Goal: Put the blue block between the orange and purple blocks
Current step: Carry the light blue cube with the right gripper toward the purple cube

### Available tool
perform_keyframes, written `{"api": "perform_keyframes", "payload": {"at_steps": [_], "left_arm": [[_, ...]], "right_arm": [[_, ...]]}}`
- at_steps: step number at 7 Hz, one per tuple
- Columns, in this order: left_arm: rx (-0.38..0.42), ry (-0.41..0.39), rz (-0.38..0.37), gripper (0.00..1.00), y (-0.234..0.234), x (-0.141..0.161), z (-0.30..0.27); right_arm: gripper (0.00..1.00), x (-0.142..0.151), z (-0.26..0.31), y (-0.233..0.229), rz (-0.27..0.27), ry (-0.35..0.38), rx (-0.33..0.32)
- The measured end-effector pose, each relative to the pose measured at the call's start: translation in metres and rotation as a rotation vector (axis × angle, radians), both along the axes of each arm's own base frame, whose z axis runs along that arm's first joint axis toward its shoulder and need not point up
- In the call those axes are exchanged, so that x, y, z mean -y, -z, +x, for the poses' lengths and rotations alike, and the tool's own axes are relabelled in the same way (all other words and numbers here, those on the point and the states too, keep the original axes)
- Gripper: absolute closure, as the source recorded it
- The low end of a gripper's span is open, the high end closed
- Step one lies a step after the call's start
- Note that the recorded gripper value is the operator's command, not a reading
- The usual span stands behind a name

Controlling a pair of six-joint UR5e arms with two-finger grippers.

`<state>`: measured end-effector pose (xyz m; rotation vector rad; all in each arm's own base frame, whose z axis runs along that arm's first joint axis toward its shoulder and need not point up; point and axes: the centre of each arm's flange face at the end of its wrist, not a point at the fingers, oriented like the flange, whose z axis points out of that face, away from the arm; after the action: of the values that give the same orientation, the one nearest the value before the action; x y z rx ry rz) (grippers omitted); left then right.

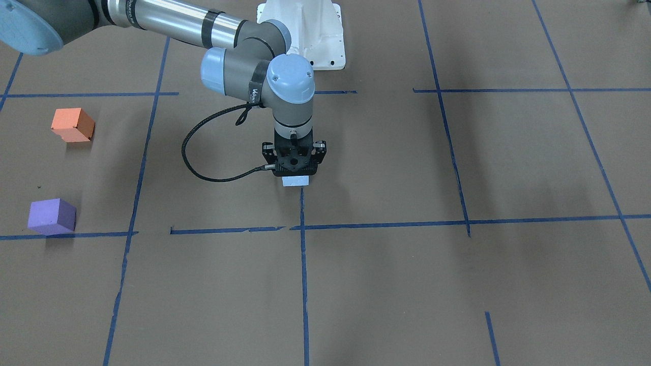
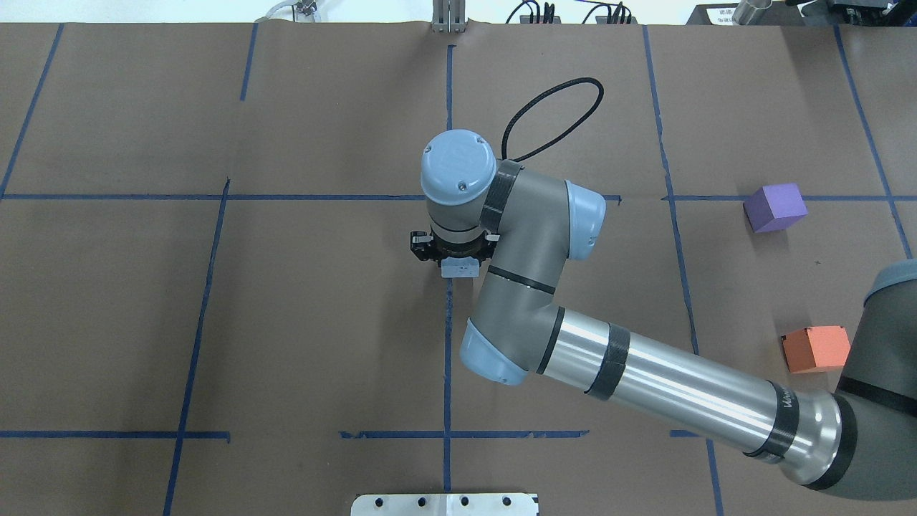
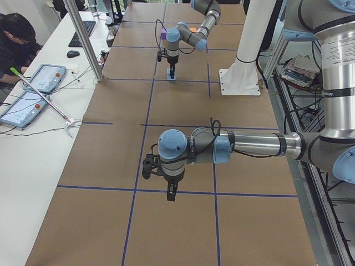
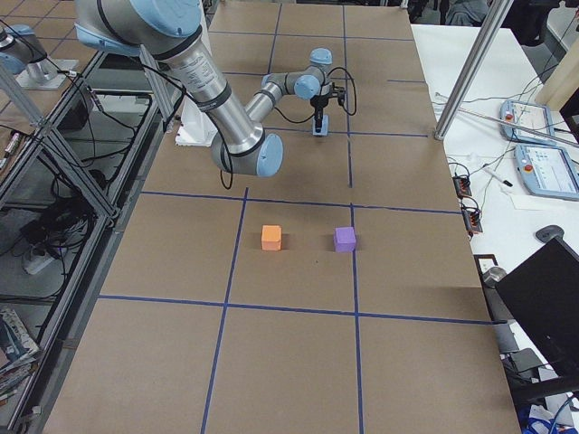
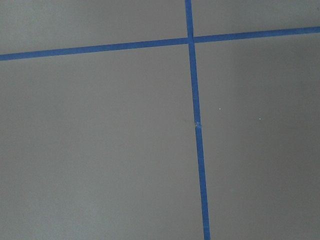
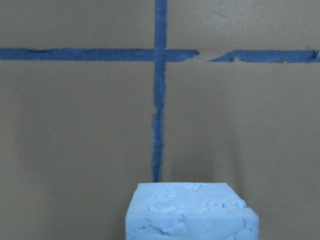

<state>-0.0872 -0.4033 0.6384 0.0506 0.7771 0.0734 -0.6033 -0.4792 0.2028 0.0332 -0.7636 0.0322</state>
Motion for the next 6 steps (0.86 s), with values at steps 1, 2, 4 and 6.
{"api": "perform_keyframes", "payload": {"at_steps": [1, 2, 4, 6], "left_arm": [[0.001, -0.001, 0.0, 0.0, 0.0, 0.0, 0.0], [0.002, -0.001, -0.001, 0.0, -0.001, 0.0, 0.0], [0.002, 0.0, -0.002, 0.0, -0.001, 0.0, 0.0], [-0.001, 0.001, -0.004, 0.0, -0.001, 0.0, 0.0]], "right_arm": [[0.81, 0.015, 0.031, -0.022, -0.018, -0.01, 0.001], [0.81, 0.023, 0.069, -0.054, -0.005, -0.004, -0.007], [0.76, 0.021, 0.164, -0.141, 0.067, 0.07, -0.05], [0.76, 0.016, 0.284, -0.233, 0.073, 0.124, -0.083]]}}
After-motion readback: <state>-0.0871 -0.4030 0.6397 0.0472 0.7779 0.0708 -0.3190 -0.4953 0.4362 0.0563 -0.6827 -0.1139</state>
